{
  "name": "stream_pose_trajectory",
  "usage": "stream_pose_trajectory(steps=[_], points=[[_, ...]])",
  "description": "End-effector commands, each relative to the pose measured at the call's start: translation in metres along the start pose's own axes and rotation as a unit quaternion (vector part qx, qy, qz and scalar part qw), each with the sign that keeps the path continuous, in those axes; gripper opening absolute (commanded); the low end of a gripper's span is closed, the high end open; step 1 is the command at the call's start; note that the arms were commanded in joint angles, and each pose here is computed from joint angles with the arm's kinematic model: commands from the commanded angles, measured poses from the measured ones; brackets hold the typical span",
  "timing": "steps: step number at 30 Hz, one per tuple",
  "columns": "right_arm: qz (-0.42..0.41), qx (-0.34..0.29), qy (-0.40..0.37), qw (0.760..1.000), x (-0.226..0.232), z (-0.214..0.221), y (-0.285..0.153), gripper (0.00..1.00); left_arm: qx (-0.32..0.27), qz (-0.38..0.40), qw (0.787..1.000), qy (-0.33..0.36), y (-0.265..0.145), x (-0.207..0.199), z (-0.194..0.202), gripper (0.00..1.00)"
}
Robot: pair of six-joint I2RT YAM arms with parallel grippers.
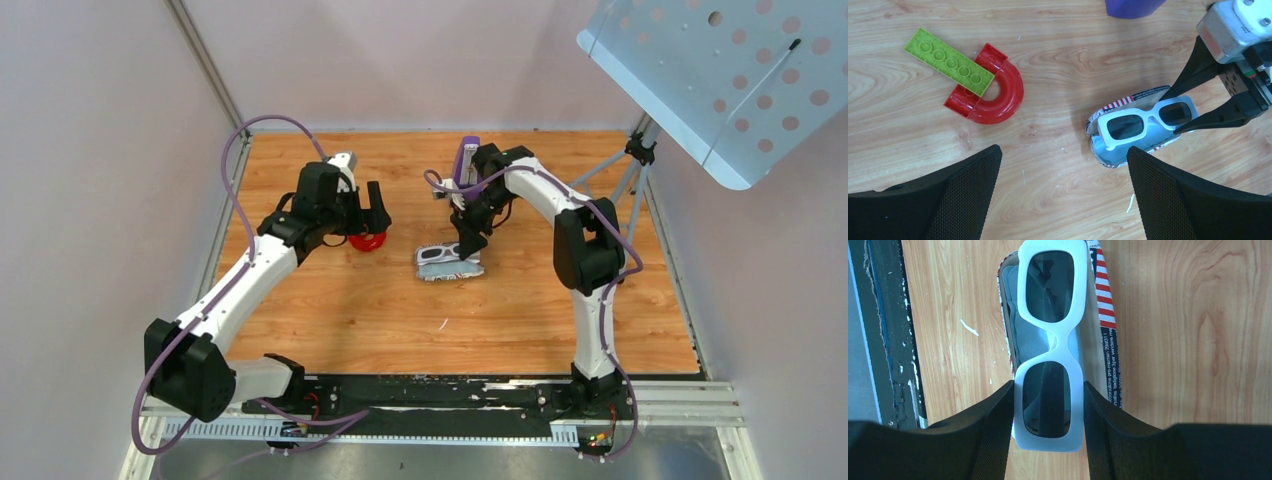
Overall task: Organize the sunglasses
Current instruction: Place the sunglasses in the sunglasses case.
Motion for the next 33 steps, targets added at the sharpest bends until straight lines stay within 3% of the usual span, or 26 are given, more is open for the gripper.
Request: stream_pose_trajectory(steps=[1,33], points=[[-0.020,-0.014,0.014,1.000,-0.002,0.002,0.002,0.08,-0.005,0.006,1.000,0.002,0.000,0.001,0.000,0.99],[-0.026,-0.016,0.045,0.999,0.001,0.038,0.031,0.05,0.001,0.036,0.999,-0.007,0.007,-0.005,0.006,0.98]])
Point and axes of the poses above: each gripper's point midway between its finger pads, its own y axis out along the fingers, its own x axis along the line the jaws close on, z = x × y, the point moved 3 cm from there along -y, back along the fingers, and after that the axes turned 4 degrees about y, right-handed, at the moved point
